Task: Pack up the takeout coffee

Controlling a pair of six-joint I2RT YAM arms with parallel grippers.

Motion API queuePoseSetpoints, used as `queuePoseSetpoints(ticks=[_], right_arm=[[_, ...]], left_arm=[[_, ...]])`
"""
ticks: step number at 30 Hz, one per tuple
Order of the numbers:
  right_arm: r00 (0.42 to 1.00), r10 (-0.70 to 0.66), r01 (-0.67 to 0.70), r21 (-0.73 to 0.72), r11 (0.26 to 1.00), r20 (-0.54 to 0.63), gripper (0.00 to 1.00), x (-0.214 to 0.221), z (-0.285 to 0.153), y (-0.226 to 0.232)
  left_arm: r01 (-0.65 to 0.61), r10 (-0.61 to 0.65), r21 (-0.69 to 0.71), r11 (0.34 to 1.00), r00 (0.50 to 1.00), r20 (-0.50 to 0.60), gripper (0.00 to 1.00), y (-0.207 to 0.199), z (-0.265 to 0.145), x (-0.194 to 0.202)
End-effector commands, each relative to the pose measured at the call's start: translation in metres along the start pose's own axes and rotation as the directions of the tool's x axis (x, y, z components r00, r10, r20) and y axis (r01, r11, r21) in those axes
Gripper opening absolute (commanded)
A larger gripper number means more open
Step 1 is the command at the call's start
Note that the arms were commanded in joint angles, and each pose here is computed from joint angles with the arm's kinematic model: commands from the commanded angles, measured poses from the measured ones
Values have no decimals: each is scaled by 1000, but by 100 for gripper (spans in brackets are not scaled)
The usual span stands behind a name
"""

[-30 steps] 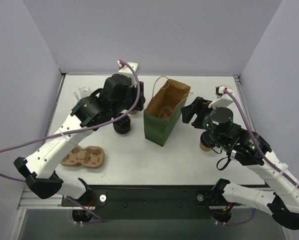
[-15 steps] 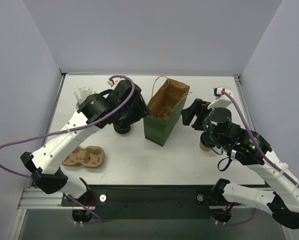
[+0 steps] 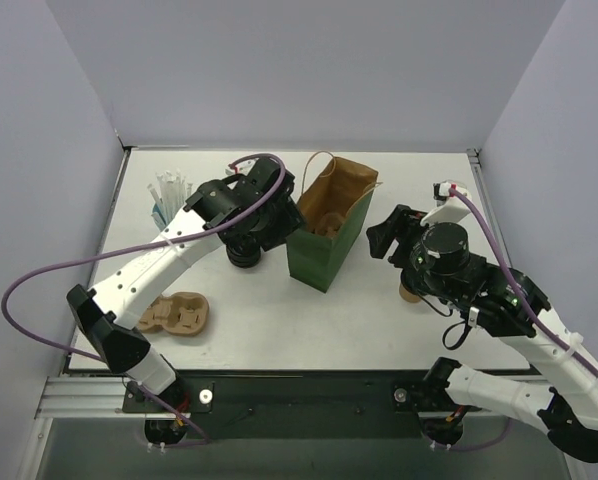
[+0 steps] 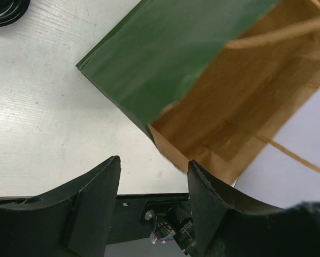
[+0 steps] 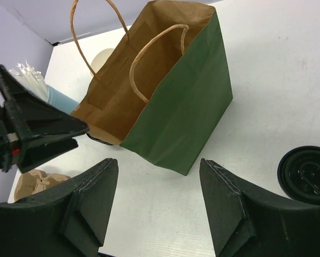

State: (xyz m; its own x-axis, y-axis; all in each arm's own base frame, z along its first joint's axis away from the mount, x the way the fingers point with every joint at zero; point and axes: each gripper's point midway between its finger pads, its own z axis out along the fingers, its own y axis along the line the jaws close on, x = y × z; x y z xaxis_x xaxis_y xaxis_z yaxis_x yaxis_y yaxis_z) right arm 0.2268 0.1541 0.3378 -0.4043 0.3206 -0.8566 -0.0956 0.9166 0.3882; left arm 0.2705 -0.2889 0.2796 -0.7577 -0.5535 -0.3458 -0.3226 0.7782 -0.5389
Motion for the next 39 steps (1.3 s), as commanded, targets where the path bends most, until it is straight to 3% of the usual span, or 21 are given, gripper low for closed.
queuePoseSetpoints(ticks=[1, 9, 13, 14, 17, 19, 20, 21, 22, 24, 28, 30, 39], right_arm=[[1000, 24, -24, 24, 999, 8, 62, 4, -3, -8], [1000, 24, -24, 44, 999, -2, 62, 13, 1, -11], [1000, 8, -8, 56, 998, 2, 63, 12, 2, -13], [1000, 1, -1, 57, 998, 0, 63, 12, 3, -13], [1000, -20, 20, 57, 998, -3, 63, 10, 2, -12], [999, -42, 42, 64, 997, -10, 63, 9, 0, -14], [999, -46, 46, 64, 997, -12, 63, 8, -1, -14], [998, -59, 61, 65, 996, -25, 63, 10, -1, -16], [998, -59, 61, 61, 996, -22, 63, 7, -3, -15], [997, -70, 72, 69, 995, -36, 63, 9, -4, -17], [995, -80, 84, 78, 993, -60, 63, 11, -4, -17], [994, -80, 86, 85, 993, -70, 63, 13, -4, -18], [985, -129, 139, 89, 986, -112, 63, 12, -3, -14]], left_arm=[[237, -238, -29, 971, 969, -66, 62, -6, 21, -1], [244, -244, 14, 970, 969, -28, 58, -16, 31, -20], [204, -203, 21, 979, 978, -54, 41, -18, 35, -16], [187, -186, 22, 982, 981, -53, 32, -17, 34, -17], [110, -107, 21, 994, 991, -83, 15, -5, 30, -18], [24, -21, 31, 999, 995, -98, 11, 10, 36, -26], [-1, 17, 90, 996, 983, -181, 9, 8, 29, -17], [-80, 108, 141, 987, 974, -199, 5, 12, 33, -16], [-79, 112, 162, 984, 973, -203, 3, 20, 34, -30], [-132, 179, 208, 969, 957, -229, 3, 31, 24, -34], [-267, 304, 205, 942, 936, -176, 4, 47, 7, -52], [-351, 390, 199, 915, 896, -213, 5, 56, 0, -46], [-500, 531, 181, 847, 810, -247, 5, 72, -29, -40]])
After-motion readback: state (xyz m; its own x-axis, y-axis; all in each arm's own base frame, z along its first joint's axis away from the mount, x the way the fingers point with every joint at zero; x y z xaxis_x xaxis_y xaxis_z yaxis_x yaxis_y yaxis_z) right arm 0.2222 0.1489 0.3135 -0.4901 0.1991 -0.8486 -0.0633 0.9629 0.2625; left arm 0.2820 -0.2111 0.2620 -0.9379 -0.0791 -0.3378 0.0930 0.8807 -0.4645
